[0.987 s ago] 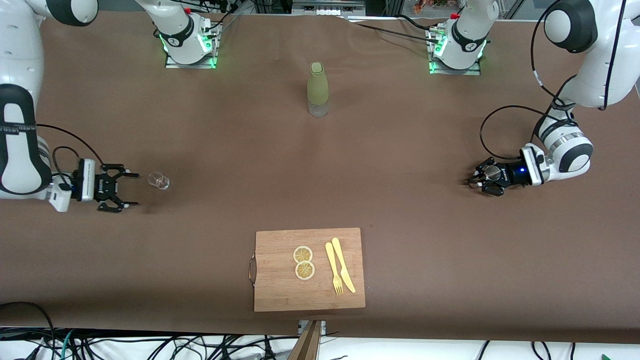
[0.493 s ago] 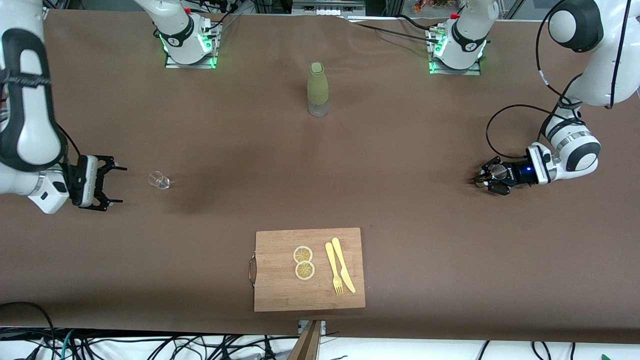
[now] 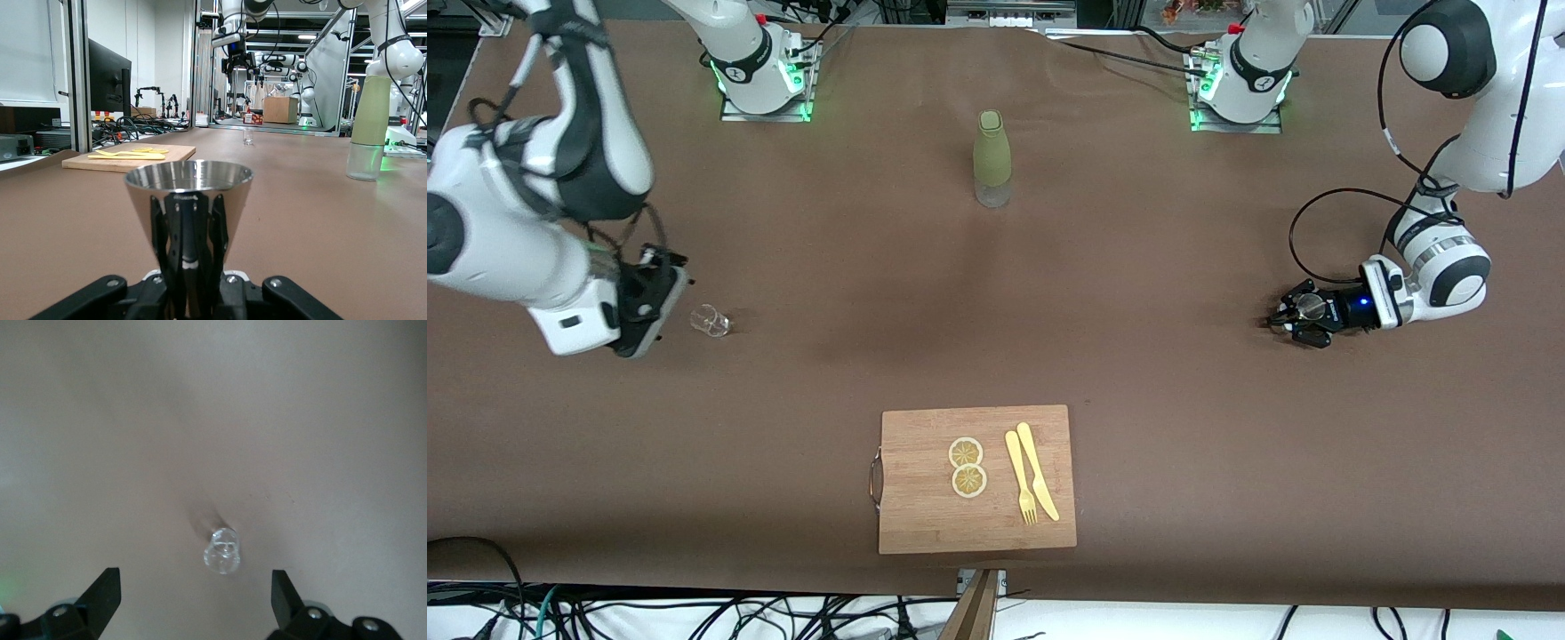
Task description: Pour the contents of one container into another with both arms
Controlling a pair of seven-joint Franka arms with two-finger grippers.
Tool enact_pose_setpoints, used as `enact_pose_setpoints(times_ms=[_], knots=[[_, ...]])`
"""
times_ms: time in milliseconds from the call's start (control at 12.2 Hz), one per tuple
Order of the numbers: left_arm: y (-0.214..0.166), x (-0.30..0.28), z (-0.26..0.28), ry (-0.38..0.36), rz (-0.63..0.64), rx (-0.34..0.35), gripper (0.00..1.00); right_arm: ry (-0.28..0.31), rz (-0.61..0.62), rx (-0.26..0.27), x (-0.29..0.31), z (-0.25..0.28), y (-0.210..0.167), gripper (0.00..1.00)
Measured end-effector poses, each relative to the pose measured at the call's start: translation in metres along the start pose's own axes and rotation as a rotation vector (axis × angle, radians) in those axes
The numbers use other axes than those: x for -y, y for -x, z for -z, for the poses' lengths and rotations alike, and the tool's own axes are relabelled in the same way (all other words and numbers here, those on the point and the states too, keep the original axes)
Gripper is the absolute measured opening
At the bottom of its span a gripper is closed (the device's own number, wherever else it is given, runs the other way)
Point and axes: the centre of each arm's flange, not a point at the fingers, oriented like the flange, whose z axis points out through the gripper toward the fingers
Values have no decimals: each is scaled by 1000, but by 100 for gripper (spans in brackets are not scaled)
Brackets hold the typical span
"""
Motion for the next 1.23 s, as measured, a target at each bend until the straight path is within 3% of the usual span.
enact_pose_setpoints(times_ms=[329,576,822,987,1233], knots=[[0,0,0,0,-2,0,15,29,-418,35,53,26,-33,100],[0,0,0,6,-1,0,43,45,-751,34,73,59,-22,100],[0,-1,1,6,0,2,78,41,-897,72,71,86,18,100],[1,-2,2,13,1,5,99,41,-981,58,52,108,60,100],[3,-6,10,29,6,21,100,50,-1083,9,30,142,112,100]])
